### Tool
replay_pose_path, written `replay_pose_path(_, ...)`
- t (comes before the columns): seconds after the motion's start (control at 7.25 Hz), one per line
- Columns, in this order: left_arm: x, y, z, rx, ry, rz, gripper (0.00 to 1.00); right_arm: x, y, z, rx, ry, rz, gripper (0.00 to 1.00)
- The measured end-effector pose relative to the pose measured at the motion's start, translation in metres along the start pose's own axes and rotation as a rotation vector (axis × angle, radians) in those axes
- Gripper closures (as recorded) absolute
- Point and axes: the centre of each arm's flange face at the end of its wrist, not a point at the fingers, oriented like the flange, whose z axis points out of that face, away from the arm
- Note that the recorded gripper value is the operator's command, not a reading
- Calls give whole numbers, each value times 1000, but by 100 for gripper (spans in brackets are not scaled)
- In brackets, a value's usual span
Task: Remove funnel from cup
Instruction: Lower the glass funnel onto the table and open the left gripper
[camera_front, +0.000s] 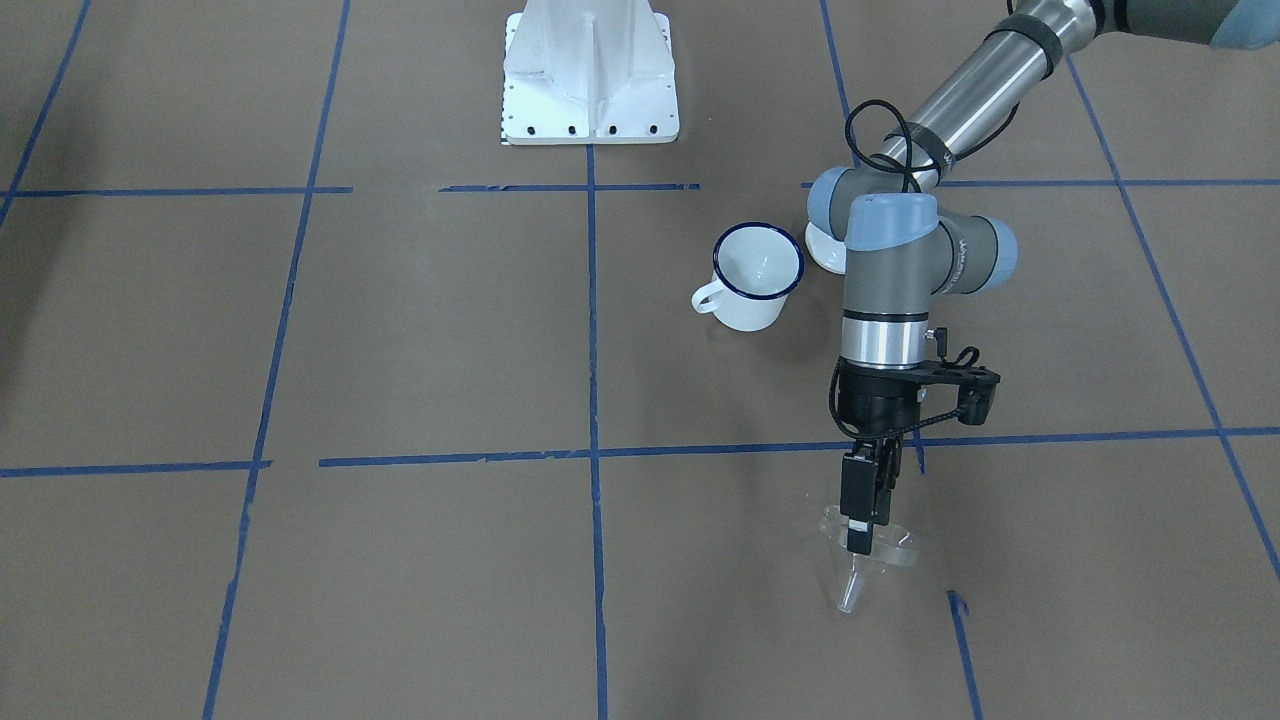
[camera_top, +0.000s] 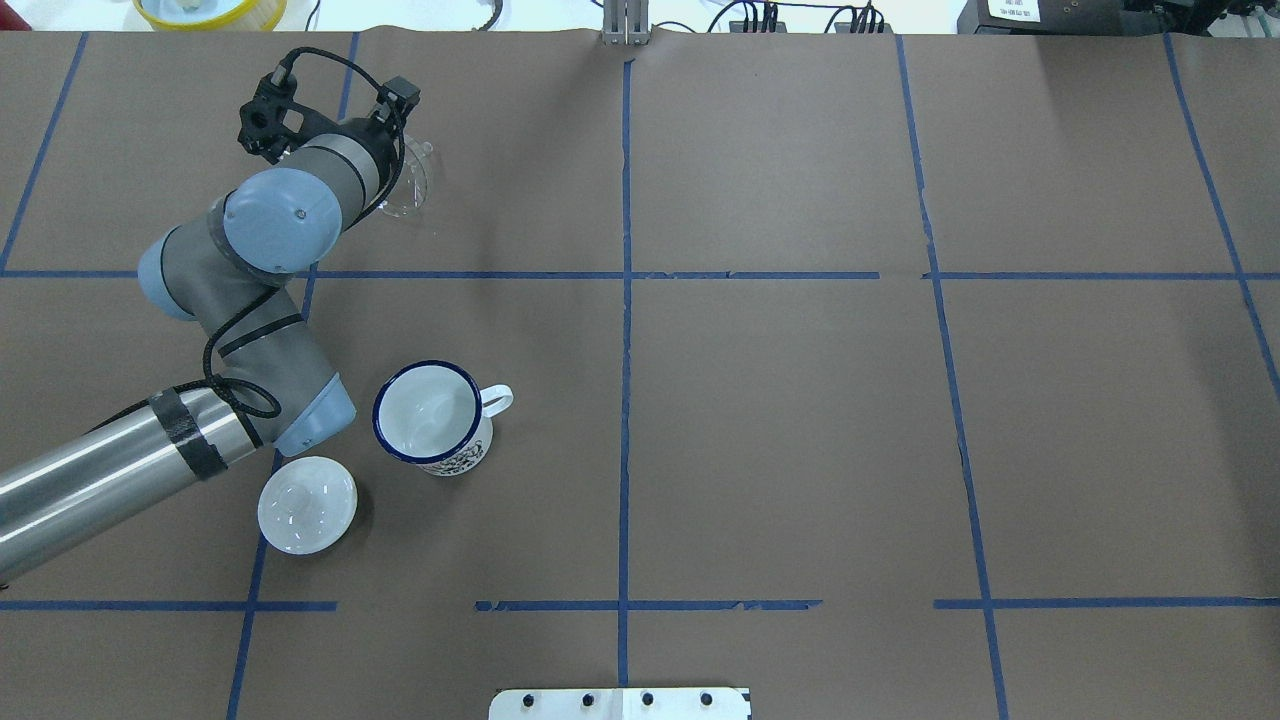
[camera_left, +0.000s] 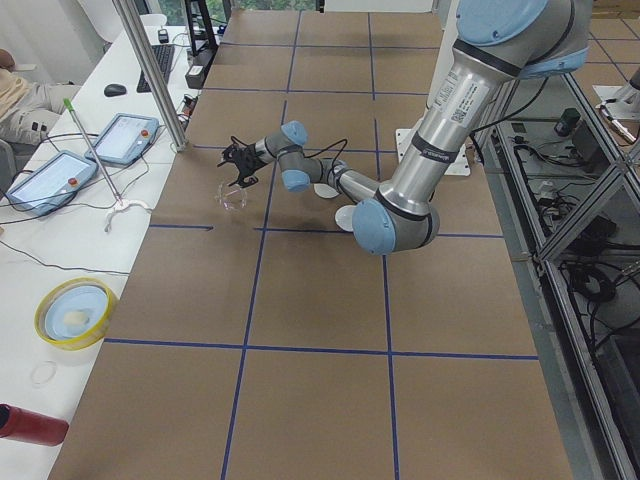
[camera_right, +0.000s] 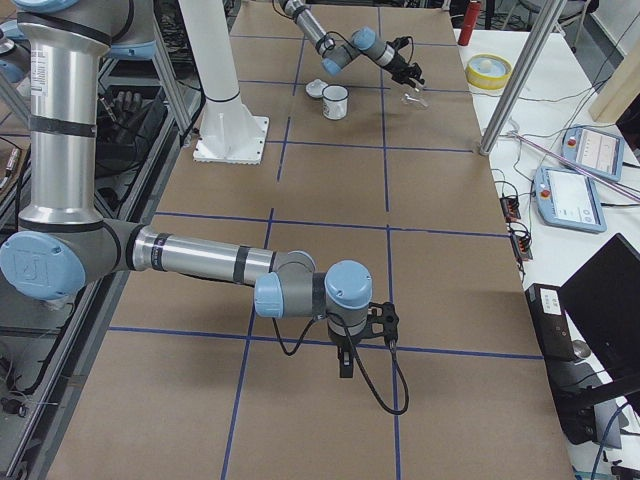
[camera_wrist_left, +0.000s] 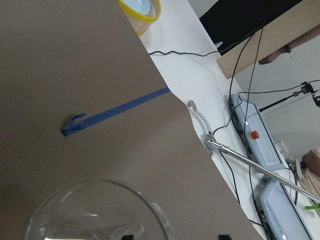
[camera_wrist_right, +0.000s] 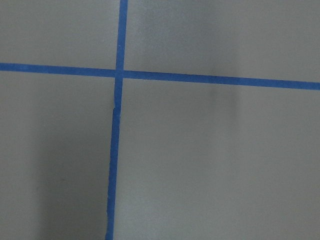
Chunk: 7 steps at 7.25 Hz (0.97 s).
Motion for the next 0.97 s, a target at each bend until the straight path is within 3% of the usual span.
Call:
replay_pose_path(0.28, 34, -9, -52, -133, -28, 190, 1, 0, 0, 0, 0, 0, 0, 0)
replay_pose_path(0.55, 47, -21, -132, -279, -117, 436, 1, 0, 0, 0, 0, 0, 0, 0)
replay_pose_path(0.97, -7, -44, -209, -480, -263, 678, 0, 0, 0, 0, 0, 0, 0, 0)
